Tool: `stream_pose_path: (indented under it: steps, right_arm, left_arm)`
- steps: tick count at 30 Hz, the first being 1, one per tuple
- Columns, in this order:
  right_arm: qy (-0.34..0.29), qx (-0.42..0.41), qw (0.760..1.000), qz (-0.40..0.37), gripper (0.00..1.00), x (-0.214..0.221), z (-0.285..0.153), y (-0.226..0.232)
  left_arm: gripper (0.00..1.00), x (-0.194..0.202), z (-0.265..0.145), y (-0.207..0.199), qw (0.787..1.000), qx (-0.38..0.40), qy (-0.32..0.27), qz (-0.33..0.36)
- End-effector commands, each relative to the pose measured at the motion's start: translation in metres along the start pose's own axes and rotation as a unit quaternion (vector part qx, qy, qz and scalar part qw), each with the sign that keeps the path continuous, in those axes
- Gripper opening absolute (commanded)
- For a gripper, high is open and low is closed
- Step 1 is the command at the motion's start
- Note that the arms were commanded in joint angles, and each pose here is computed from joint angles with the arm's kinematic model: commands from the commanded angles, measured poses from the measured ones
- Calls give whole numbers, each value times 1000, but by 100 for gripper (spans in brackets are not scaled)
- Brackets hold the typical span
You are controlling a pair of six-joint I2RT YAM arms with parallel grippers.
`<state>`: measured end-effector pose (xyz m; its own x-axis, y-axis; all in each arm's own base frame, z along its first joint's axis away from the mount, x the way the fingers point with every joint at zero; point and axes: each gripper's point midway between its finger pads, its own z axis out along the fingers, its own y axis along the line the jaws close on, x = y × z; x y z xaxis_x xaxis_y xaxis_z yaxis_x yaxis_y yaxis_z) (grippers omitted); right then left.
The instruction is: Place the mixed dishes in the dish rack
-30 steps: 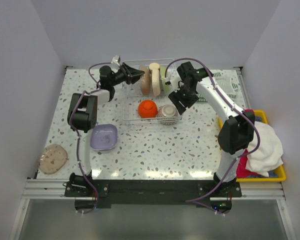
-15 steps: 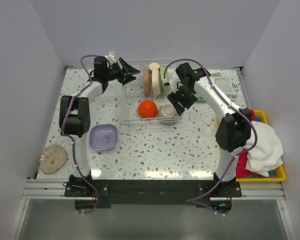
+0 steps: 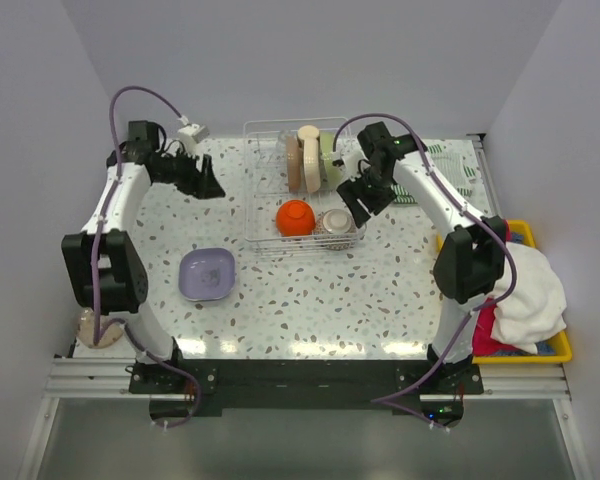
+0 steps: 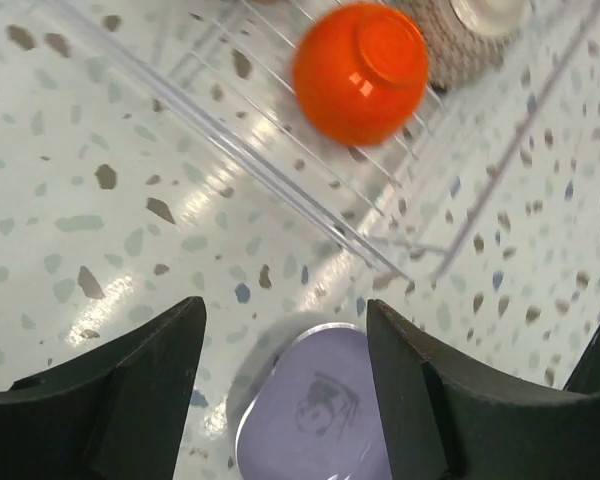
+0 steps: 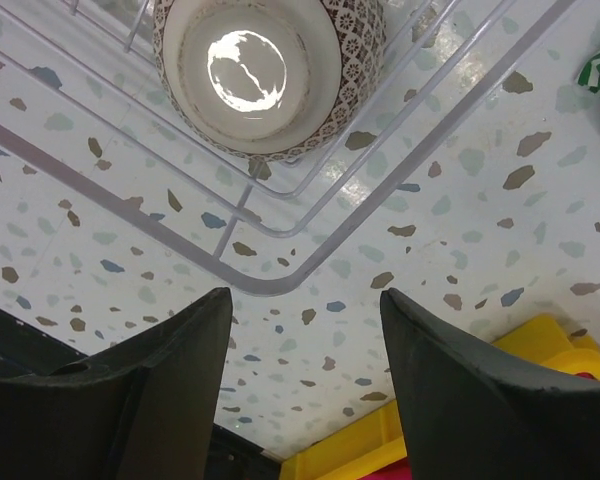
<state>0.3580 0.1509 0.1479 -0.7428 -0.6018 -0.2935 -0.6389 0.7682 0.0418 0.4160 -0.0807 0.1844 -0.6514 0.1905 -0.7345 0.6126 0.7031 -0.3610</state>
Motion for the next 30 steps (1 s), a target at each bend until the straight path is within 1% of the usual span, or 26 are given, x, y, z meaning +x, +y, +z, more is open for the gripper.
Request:
stream_pose_path:
  steps: [1,2,3,4,5,6,7,8,9,10,11,14,16,17,19,20,22,23,27,28,30]
  right_arm:
    - [-89,9,996,19,71,-30,-40,-2]
    - [-100,7,995,23,78,-34,-44,-2]
    - [-113,9,993,27,82,-38,-53,-1]
    - [-132,17,991,33,94,-44,-64,-4]
    - [-147,8,989,36,99,-49,-72,-2]
    - [-163,1,986,42,99,-53,-83,0]
    - [-182,-7,982,50,99,-56,-95,-3]
    - [-193,-18,979,56,99,-58,-102,-2]
    - [-204,-37,976,68,98,-59,-109,0]
    - [-220,-33,972,80,98,-56,-123,-8]
    - [-230,-33,969,87,97,-54,-132,-12]
    - [-272,-20,958,86,96,-42,-166,-15]
    - [-293,-18,953,75,96,-38,-171,-10]
    - [-322,-11,944,67,96,-33,-192,-2]
    - [-336,-17,939,72,96,-27,-197,6]
    - [-350,-15,935,64,96,-22,-208,12]
    - [-349,1,935,57,96,-13,-210,11]
    - [-356,14,933,56,96,-7,-218,11]
    - [-355,30,932,64,96,12,-220,9]
    - [-349,25,934,70,96,17,-215,10]
    - [-349,19,933,80,96,23,-214,11]
  left_arm:
    - [71,88,-32,-70,947,124,137,263]
    - [71,101,-40,-76,933,114,170,296]
    - [71,112,-41,-79,918,115,186,331]
    - [72,141,-37,-90,904,131,217,344]
    - [72,137,-44,-87,888,90,215,397]
    - [72,143,-45,-88,875,80,217,426]
    - [73,163,-41,-91,865,83,230,438]
    - [73,155,-46,-85,850,43,223,475]
    - [73,159,-47,-82,843,30,230,486]
    - [73,170,-46,-80,839,27,240,488]
    - [73,171,-49,-80,837,21,242,490]
    - [73,184,-52,-82,845,22,252,471]
    - [73,195,-53,-80,843,22,265,468]
    - [73,199,-54,-77,839,16,274,469]
    - [73,211,-54,-75,836,23,290,465]
    - [73,215,-53,-72,833,22,300,464]
    - [72,224,-50,-65,826,23,313,468]
    - [72,224,-50,-62,825,15,317,468]
    - [72,230,-39,-54,829,12,321,457]
    - [71,232,-35,-50,829,13,325,456]
    - [66,237,-31,-49,832,17,328,448]
